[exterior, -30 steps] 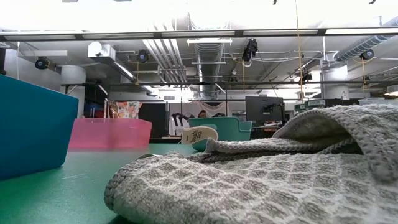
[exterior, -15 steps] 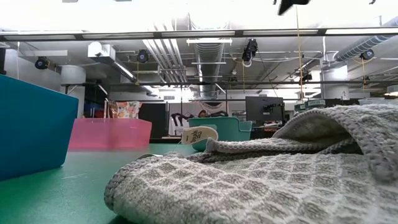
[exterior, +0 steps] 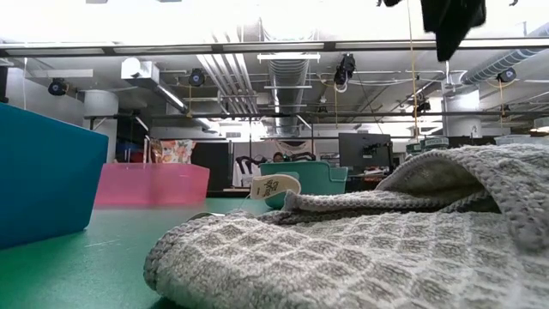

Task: Sort spices by type
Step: Put the brown seasoning bottle into the light blue bin

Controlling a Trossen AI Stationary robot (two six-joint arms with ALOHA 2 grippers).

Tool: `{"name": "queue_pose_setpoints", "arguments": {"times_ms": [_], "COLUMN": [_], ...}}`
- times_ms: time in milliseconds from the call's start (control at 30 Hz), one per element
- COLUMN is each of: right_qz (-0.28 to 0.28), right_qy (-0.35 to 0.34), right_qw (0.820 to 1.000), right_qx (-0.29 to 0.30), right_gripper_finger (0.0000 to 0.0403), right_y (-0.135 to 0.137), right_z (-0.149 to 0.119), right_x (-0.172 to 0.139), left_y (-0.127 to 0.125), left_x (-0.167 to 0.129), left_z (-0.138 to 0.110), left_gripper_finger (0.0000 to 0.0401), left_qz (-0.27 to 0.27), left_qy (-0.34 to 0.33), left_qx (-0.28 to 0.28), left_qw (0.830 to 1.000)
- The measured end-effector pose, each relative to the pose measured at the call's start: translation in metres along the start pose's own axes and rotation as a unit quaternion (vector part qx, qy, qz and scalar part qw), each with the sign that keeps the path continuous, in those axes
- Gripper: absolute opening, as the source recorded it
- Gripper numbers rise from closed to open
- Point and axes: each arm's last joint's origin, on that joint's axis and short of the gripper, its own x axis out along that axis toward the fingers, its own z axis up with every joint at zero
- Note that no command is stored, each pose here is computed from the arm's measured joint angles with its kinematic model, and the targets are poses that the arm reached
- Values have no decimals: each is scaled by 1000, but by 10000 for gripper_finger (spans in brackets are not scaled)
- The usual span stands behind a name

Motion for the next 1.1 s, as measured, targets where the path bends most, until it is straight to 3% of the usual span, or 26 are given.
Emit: {"name": "queue_pose_setpoints", "arguments": {"times_ms": [133, 300, 533, 700, 1100], "right_qz": [29, 52, 32, 0, 7], "right_qy": [-6, 10, 45, 68, 103], "right_qw": [998, 992, 986, 985, 977], "right_qx": [48, 112, 154, 162, 186], "right_gripper_finger": [313, 320, 327, 320, 291], "right_y": [6, 5, 7, 14, 27], "right_z": [-2, -6, -6, -4, 0], "right_x": [28, 62, 100, 128, 169], "left_y": [19, 30, 53, 70, 96], "left_x": [-1, 10, 25, 26, 14], "left_z": [-14, -35, -67, -79, -84], "left_gripper_finger": [231, 231, 231, 231, 231], "left_qz": [9, -25, -60, -44, 11], "left_qy": [-3, -32, -77, -115, -181], "left_qx": [-4, -29, -72, -87, -72], "left_qw": [1000, 999, 993, 989, 981]}}
